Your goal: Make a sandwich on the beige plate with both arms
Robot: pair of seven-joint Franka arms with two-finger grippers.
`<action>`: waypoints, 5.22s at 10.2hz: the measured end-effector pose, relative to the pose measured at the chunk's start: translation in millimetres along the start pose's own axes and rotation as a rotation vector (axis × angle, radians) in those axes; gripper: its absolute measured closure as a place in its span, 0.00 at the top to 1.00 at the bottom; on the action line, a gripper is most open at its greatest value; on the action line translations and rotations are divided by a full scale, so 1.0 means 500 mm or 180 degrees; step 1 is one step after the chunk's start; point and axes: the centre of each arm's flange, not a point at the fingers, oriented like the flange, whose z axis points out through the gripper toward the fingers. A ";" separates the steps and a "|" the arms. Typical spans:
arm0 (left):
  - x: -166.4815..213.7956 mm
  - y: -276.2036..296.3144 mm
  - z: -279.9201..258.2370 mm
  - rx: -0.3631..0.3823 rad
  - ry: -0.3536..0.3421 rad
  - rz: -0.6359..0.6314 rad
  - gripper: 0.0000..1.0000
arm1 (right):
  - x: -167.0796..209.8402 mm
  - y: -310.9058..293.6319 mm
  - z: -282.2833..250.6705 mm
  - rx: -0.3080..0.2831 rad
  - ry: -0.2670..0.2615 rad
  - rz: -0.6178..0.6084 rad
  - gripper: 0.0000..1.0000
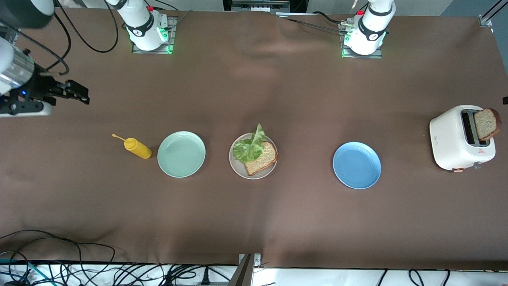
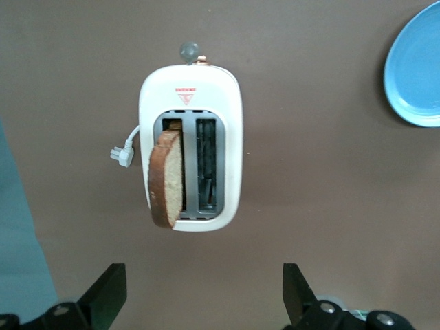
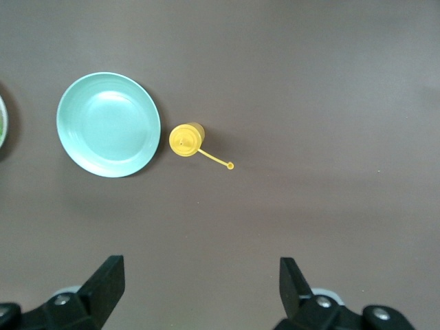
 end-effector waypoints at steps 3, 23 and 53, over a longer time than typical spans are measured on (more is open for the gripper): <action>0.037 -0.076 0.104 -0.0051 -0.0026 0.0207 1.00 | -0.015 0.042 -0.017 0.0023 0.0014 0.0089 1.00; 0.062 -0.069 0.091 -0.0802 -0.0320 0.0444 0.10 | -0.005 0.109 -0.043 0.0034 0.0035 0.0213 1.00; 0.354 1.127 0.353 -0.2886 -0.0602 -0.0548 0.10 | -0.010 0.104 -0.040 0.0048 -0.0048 0.0202 1.00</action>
